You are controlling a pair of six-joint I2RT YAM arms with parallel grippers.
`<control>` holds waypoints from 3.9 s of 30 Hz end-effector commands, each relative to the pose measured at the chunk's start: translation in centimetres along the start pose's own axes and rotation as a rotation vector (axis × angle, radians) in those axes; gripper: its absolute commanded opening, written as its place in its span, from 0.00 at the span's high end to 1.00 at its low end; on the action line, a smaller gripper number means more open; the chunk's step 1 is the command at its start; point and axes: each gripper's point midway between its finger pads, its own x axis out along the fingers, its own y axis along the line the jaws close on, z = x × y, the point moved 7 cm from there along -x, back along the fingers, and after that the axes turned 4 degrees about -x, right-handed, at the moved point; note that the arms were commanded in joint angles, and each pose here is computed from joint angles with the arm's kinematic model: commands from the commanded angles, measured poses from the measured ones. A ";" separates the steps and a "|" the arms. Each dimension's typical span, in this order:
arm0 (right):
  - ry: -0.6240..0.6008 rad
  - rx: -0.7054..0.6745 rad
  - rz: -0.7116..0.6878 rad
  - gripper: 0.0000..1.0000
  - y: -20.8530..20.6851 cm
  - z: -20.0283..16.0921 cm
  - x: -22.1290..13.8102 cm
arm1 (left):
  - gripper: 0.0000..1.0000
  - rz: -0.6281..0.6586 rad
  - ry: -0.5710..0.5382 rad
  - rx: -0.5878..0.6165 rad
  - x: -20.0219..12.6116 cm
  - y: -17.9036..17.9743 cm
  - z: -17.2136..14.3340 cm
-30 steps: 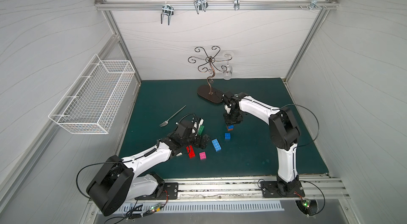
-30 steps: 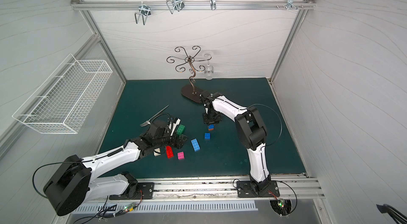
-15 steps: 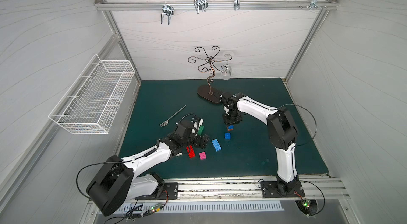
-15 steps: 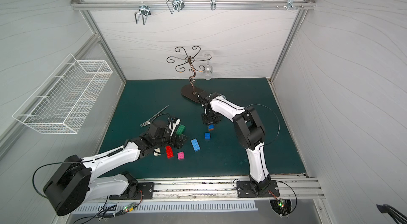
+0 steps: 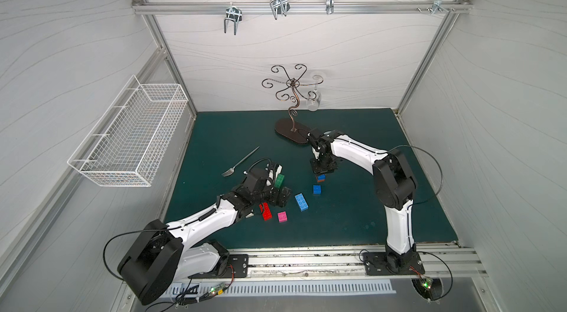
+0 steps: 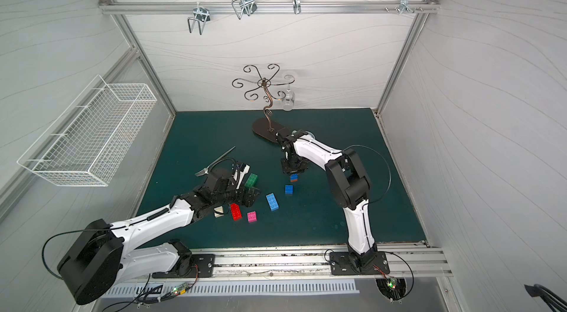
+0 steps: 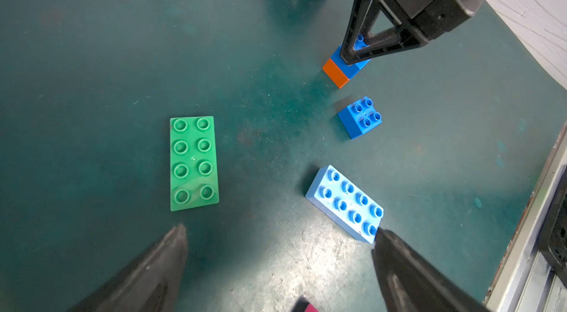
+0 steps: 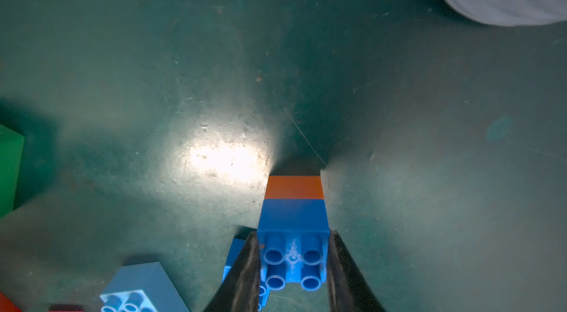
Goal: Assemble a spoon with lego
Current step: Assemble the lego brick with the lego brick, then pick up the lego brick from the center of the board, then assemble the lego brick with the lego brick.
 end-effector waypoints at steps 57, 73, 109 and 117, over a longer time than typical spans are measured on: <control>0.074 0.055 0.023 0.54 2.6 -4.7 1.6 | 0.01 0.028 -0.042 0.003 -0.7 0.1 0.2; 0.070 0.027 -0.001 0.70 2.9 -4.8 1.3 | 0.01 0.031 -0.041 0.004 -0.6 0.2 0.1; 0.016 -0.135 0.066 0.72 -0.7 -0.5 -3.2 | 0.01 0.024 -0.028 0.016 -0.2 0.2 -0.1; 0.043 -0.133 0.057 0.72 -0.8 -0.8 -2.1 | 0.01 0.026 -0.027 0.014 -0.2 0.2 -0.1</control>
